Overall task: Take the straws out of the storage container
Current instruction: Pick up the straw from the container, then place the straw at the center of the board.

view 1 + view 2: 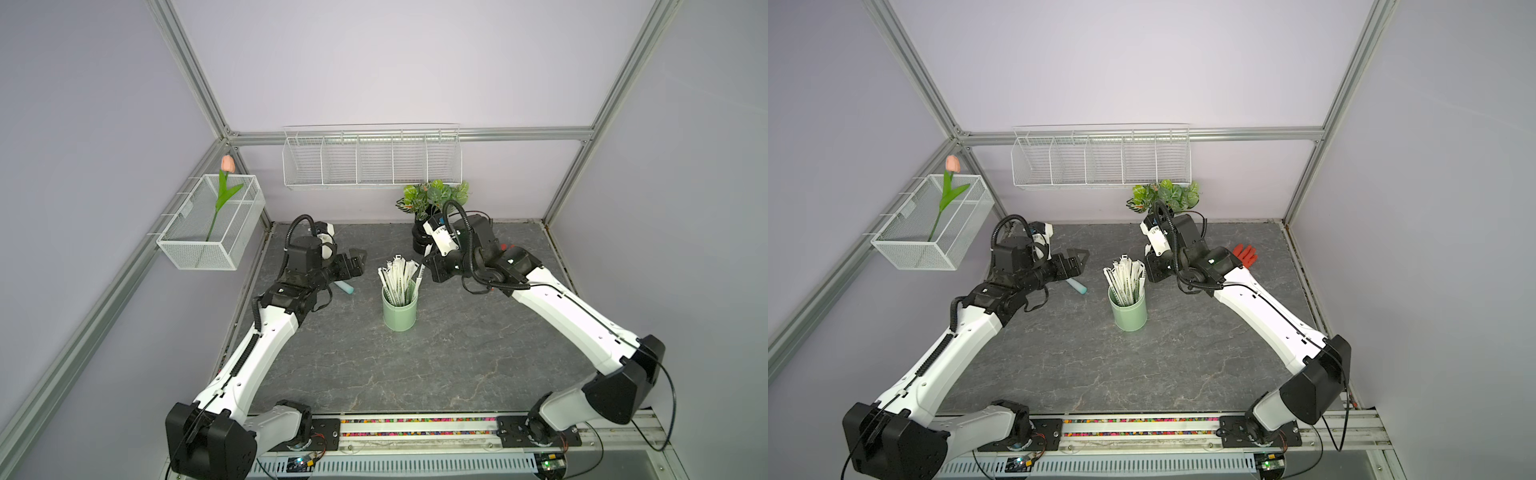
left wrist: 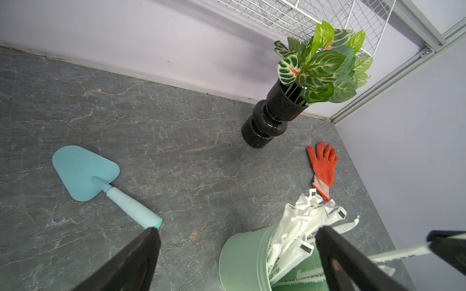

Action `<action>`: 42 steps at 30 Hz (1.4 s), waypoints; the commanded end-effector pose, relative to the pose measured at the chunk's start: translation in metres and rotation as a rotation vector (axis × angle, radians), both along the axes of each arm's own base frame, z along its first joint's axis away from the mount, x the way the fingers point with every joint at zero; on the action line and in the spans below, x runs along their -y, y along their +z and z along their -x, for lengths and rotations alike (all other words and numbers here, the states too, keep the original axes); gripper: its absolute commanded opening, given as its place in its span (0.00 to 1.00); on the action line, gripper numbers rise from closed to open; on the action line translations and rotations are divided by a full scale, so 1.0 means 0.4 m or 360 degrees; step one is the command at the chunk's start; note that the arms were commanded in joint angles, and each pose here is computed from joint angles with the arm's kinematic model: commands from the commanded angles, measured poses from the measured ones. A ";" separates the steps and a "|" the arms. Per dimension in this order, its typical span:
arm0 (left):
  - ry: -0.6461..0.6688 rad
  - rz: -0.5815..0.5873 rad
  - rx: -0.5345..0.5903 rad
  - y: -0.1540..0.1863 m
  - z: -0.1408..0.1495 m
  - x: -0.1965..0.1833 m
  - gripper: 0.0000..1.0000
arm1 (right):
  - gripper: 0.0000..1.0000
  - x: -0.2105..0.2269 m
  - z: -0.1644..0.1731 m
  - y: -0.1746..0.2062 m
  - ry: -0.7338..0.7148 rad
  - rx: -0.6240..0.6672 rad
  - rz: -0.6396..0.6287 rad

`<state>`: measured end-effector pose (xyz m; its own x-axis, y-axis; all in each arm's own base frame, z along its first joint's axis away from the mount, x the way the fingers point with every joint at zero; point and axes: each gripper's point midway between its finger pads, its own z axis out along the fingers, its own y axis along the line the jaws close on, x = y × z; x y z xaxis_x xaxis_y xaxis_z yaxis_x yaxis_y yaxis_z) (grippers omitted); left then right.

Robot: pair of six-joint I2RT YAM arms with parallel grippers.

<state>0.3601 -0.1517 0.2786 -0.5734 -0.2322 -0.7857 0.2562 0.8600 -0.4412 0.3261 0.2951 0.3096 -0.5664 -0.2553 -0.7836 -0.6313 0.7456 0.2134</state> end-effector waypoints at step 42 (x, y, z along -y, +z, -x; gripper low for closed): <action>-0.0051 0.0011 -0.0014 0.002 0.011 0.011 1.00 | 0.08 0.234 0.085 -0.427 -0.0207 -0.1514 0.0551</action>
